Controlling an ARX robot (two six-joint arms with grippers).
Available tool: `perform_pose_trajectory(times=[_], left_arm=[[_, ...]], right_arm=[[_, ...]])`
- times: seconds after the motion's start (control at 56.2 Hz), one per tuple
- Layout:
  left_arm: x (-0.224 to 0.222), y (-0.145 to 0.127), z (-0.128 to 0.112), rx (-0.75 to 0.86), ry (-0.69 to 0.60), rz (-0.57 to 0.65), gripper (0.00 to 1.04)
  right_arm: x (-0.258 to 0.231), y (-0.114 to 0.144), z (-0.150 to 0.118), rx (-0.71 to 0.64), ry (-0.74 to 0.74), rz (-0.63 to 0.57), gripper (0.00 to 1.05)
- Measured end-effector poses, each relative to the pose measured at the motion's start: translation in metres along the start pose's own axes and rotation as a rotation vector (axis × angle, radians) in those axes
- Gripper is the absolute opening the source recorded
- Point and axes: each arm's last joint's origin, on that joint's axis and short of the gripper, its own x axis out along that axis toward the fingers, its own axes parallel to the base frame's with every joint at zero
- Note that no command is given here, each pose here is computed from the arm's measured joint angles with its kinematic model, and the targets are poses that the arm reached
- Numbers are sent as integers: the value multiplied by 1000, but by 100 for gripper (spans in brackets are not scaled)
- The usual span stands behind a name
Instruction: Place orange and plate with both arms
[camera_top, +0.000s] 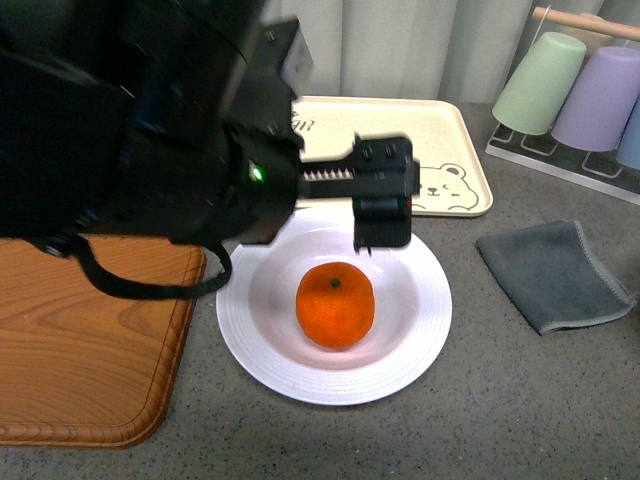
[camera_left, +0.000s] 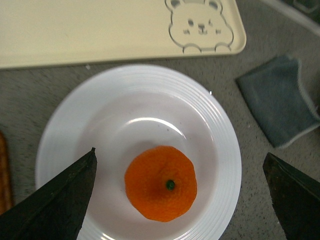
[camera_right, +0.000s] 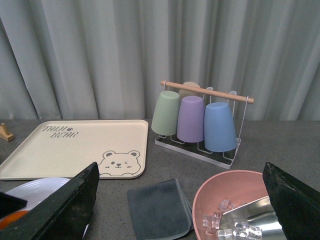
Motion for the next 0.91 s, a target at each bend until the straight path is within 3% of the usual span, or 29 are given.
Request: perform_pose_trajectory(times=[0.196,0.338,0.516,0.587,0.64,0.694,0.907], left_arm=[[-63,26,13,-65,-205,97,98],[-118,56,-6,-93,-348,211,98],[-137,66,-20,-80,-387,259,98],[-137,74,-31,20,-565,327,83],[-143,78,-38,74,-640,341,74],[-157,83,-39,117,-719,349,59],[-172,97,-61,149,-724,371,20]], right_arm=[[0,0,0,0,0,0,96],[0,0,0,0,0,0,96],[0,0,0,0,0,0,96],[0,0,0,0,0,0,96],[0,0,0,0,0,-2,96],[0,0,0,0,0,-2,96],[0,0,0,0,0,0,96]])
